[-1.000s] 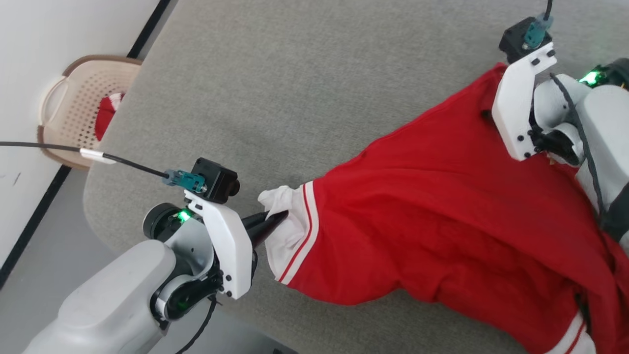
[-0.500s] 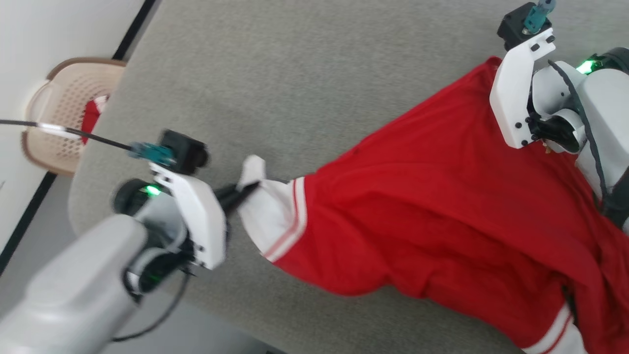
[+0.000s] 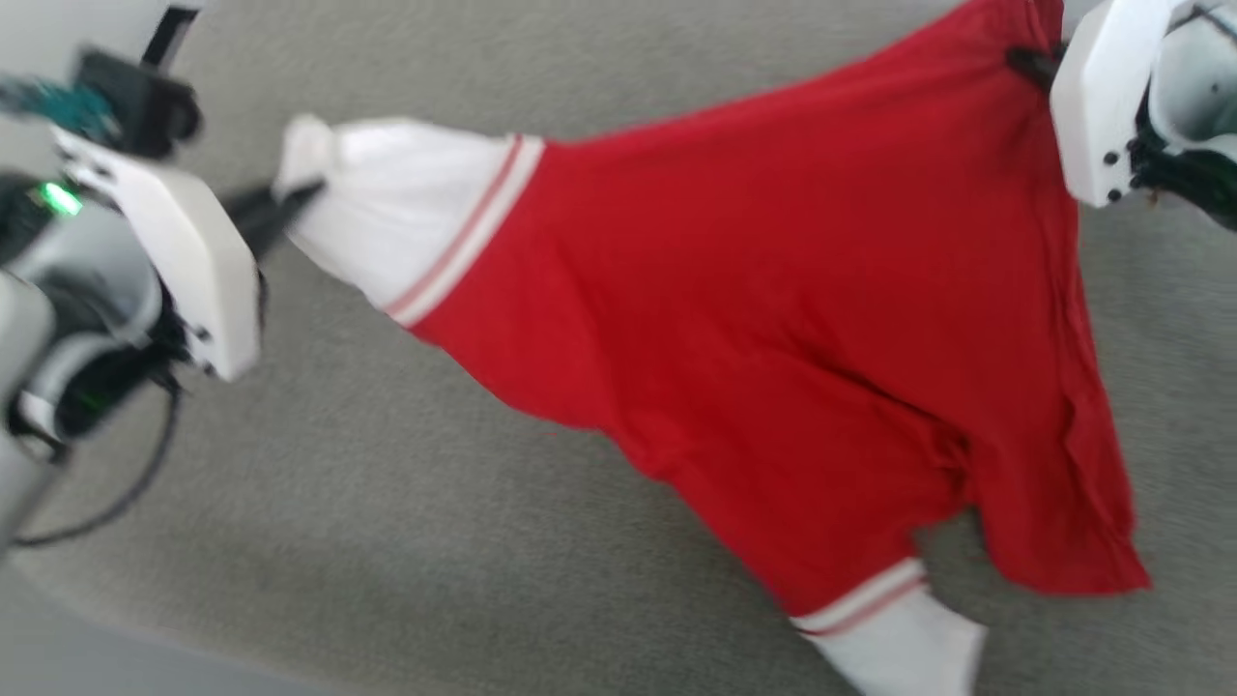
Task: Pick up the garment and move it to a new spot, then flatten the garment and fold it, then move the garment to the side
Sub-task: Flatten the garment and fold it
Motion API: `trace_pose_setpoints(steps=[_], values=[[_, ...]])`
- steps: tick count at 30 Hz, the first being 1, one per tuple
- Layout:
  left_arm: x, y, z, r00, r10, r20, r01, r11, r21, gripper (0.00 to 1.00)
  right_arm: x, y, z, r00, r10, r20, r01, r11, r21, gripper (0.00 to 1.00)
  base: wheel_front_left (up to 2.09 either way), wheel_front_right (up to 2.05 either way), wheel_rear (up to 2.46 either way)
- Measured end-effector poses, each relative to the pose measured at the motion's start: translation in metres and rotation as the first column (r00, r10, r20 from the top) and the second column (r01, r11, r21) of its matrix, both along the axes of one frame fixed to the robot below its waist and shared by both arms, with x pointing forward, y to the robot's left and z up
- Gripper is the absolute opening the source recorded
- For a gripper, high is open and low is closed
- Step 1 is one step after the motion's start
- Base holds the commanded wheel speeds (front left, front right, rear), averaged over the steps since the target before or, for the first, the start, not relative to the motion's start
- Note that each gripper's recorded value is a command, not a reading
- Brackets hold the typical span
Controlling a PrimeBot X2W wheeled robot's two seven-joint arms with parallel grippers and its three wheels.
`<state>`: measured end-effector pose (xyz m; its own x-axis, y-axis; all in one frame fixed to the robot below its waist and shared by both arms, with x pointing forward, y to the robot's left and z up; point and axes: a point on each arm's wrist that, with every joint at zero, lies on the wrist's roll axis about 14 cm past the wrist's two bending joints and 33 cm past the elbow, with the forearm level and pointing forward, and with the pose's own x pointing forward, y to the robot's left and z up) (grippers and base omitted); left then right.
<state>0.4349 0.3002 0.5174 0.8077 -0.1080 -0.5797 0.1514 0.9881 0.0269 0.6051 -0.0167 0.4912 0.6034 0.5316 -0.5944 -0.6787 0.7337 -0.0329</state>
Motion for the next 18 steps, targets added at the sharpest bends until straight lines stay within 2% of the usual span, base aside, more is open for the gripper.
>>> trace_pose_setpoints(steps=[12,15,18], values=[[0.054,-0.02,0.107,0.97,-0.11,0.218,0.084,0.988,0.126,0.0,-0.014,-0.051,0.106,0.97,-0.102,0.219,0.08,0.991,0.11,0.0,0.0,0.0,0.0],[0.071,-0.03,0.131,0.943,-0.136,0.304,0.093,0.984,0.15,0.0,-0.011,-0.066,0.127,0.947,-0.157,0.28,0.123,0.983,0.135,0.0,0.0,0.0,0.0],[0.093,-0.036,0.159,0.894,-0.167,0.416,0.086,0.975,0.207,0.0,0.001,-0.079,0.145,0.913,-0.228,0.339,0.174,0.968,0.184,0.0,0.0,0.0,0.0]])
